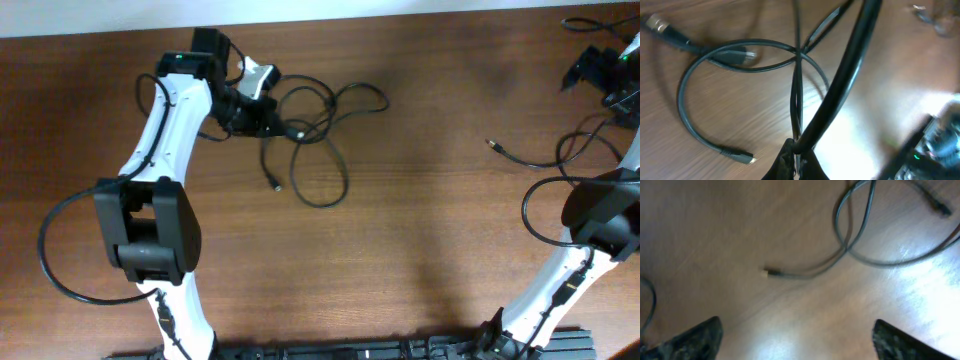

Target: Untangle cables

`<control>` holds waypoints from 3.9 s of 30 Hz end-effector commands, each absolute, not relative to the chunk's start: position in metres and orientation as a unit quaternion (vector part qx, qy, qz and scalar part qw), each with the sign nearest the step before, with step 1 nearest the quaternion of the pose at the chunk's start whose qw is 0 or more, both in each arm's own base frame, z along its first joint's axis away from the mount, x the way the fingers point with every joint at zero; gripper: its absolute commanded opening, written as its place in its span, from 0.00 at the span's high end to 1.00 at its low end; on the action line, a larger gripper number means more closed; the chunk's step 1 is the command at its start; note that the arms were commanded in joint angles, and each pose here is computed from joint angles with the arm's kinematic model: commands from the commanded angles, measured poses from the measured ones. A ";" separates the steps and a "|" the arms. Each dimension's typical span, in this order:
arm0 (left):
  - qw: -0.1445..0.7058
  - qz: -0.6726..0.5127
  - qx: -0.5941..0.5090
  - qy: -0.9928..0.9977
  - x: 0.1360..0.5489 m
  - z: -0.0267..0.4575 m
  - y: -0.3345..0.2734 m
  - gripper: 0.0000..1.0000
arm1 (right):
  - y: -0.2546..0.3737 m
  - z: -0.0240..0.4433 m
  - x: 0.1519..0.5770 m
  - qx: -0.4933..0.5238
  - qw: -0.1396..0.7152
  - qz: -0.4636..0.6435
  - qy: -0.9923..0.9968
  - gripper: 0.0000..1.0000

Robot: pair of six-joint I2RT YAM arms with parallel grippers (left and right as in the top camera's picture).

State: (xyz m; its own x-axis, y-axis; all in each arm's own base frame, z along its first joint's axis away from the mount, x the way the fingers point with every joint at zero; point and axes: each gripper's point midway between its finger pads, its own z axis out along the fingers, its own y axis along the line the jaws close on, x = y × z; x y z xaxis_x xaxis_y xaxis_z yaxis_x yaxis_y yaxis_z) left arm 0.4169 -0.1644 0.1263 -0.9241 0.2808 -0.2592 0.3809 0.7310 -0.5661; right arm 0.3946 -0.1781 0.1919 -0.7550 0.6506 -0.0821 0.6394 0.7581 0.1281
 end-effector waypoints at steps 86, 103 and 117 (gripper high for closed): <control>0.110 -0.189 0.213 0.952 0.448 0.053 -0.233 0.92 | 0.050 0.403 0.429 0.048 0.400 -0.009 0.915 0.96; 0.022 -0.065 -0.026 0.997 0.421 0.116 -0.021 1.00 | -0.212 0.233 0.362 0.348 0.091 -0.064 0.931 0.96; -0.008 -0.053 0.014 0.998 0.340 0.186 -0.046 1.00 | -0.179 0.121 0.303 0.304 -0.118 0.010 0.945 0.96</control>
State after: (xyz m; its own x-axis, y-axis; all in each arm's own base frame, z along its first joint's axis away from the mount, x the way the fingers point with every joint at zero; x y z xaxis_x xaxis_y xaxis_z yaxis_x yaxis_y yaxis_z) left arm 0.3542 -0.0371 0.1435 -0.9907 0.0033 0.1362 -0.0114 0.9942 -0.1069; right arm 0.3007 -0.1800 0.1191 -0.7722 0.5866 0.2440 0.5906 0.8044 -0.0648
